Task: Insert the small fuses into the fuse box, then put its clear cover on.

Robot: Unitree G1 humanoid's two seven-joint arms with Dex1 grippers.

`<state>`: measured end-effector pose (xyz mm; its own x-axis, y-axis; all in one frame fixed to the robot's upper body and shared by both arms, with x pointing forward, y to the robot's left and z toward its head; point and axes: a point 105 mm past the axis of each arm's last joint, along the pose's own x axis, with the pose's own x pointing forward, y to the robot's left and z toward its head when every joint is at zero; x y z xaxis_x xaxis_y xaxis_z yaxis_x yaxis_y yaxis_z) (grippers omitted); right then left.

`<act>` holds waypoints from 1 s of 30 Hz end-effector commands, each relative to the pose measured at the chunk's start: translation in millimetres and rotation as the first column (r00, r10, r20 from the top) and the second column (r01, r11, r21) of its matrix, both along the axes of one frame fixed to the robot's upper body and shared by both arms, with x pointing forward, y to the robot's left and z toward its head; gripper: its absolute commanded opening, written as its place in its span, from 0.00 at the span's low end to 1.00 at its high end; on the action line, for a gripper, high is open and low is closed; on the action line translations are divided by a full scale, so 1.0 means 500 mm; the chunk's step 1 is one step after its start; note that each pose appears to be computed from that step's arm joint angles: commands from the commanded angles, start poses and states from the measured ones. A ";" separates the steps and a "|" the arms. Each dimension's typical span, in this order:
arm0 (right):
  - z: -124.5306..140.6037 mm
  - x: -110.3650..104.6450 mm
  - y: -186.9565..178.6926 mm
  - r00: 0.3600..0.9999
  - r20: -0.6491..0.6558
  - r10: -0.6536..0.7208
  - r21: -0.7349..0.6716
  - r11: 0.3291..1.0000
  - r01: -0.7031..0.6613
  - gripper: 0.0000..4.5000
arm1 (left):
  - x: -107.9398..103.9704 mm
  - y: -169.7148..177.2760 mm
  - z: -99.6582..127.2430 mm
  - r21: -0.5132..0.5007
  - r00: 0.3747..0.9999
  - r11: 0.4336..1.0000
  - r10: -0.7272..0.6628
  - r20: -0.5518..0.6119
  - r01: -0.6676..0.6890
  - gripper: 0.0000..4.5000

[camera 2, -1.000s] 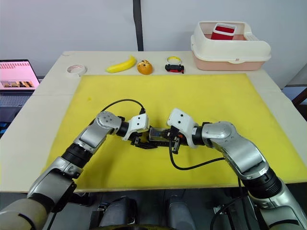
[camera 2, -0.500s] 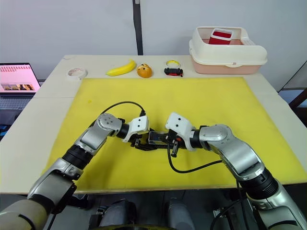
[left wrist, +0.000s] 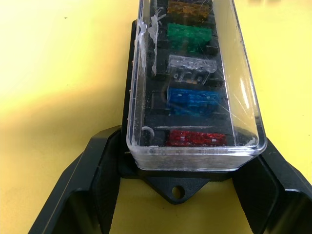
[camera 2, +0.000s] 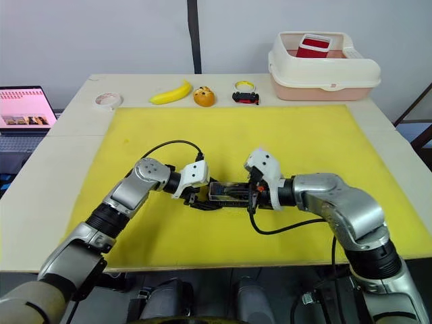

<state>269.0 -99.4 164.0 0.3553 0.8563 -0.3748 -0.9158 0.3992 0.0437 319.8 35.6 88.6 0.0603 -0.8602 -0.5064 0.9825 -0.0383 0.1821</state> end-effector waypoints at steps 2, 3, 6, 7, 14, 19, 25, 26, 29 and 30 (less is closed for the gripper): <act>0.054 -0.014 -0.023 0.996 0.094 -0.001 -0.006 1.000 0.001 0.01 | 0.002 0.000 0.019 -0.022 0.999 1.000 -0.008 0.034 0.008 0.70; 0.056 -0.014 -0.032 0.995 0.101 -0.010 -0.020 1.000 0.012 0.01 | 0.002 -0.001 0.022 -0.027 0.999 1.000 -0.008 0.033 0.009 0.70; 0.058 -0.017 -0.055 0.994 0.108 -0.036 -0.050 0.998 0.041 0.00 | 0.003 0.001 0.027 -0.029 0.999 0.999 -0.015 0.037 0.016 0.76; 0.057 -0.018 -0.062 0.993 0.109 -0.042 -0.059 0.997 0.048 0.00 | 0.002 0.001 0.028 -0.030 0.999 0.999 -0.017 0.037 0.018 0.84; 0.052 -0.015 -0.109 0.986 0.131 -0.099 -0.125 0.985 0.116 0.00 | 0.002 0.000 0.053 -0.082 0.999 0.996 -0.025 0.036 0.028 0.99; 0.056 -0.024 -0.140 0.983 0.162 -0.088 -0.207 0.971 0.121 0.00 | -0.004 0.029 0.065 -0.074 0.999 0.997 -0.028 0.043 0.031 0.99; 0.071 -0.036 -0.180 0.980 0.192 -0.058 -0.297 0.948 0.115 0.00 | -0.013 0.100 0.095 -0.044 0.999 0.999 -0.011 0.042 0.013 0.99; 0.082 -0.038 -0.198 0.977 0.208 -0.055 -0.323 0.938 0.122 0.00 | -0.014 0.130 0.117 -0.040 0.999 0.999 0.005 0.036 -0.003 0.99; 0.105 -0.045 -0.236 0.972 0.228 -0.052 -0.377 0.916 0.138 0.27 | -0.016 0.182 0.168 -0.047 0.999 0.998 0.041 0.006 -0.041 1.00; 0.110 -0.048 -0.243 0.973 0.226 -0.047 -0.384 0.913 0.134 0.41 | -0.016 0.190 0.178 -0.048 0.999 0.998 0.048 0.001 -0.048 1.00</act>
<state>247.4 -219.3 203.6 0.5179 0.6105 -0.5992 -0.8478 0.4597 -0.2644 315.8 135.5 155.6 0.1246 -0.8506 -0.5109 0.9866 0.0514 0.1550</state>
